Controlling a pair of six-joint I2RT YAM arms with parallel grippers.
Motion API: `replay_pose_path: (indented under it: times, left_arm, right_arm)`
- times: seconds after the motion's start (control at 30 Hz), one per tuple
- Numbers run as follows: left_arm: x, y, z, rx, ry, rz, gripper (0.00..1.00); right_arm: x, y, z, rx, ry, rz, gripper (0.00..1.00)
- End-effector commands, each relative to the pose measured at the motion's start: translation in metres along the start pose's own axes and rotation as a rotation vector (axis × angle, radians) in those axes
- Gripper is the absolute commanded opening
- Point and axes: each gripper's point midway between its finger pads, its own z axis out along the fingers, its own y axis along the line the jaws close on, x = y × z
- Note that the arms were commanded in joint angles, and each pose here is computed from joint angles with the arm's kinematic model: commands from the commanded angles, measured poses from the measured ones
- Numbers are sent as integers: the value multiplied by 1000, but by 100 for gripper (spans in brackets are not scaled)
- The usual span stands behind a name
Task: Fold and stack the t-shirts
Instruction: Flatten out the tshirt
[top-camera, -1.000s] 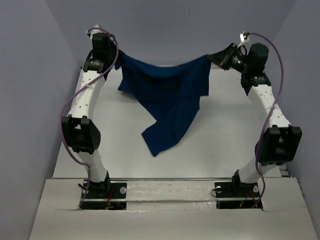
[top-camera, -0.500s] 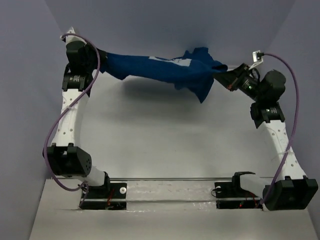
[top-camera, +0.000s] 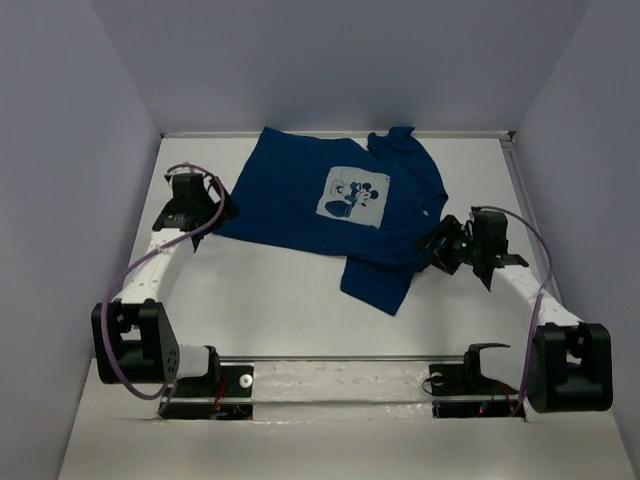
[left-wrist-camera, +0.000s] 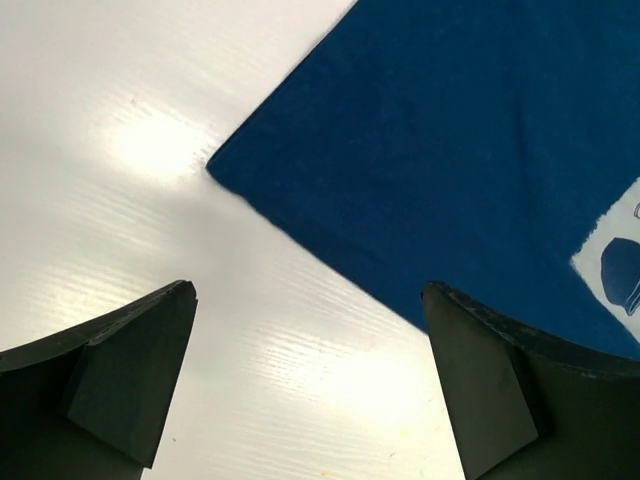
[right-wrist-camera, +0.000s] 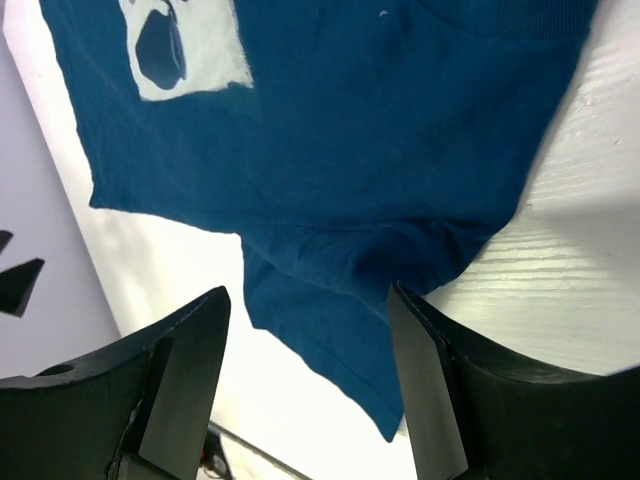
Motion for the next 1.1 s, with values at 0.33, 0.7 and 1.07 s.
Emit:
replay_pose_path:
  times: [0.33, 0.7, 1.07]
  left_arm:
    - [11, 22, 42, 8, -58, -291, 0]
    - [2, 39, 90, -70, -49, -341, 49]
    - [14, 48, 110, -120, -18, -365, 40]
  right_arm:
    - [4, 5, -50, 35, -69, -196, 59]
    - [20, 5, -62, 15, -47, -176, 63]
    - [45, -18, -71, 68, -20, -116, 63]
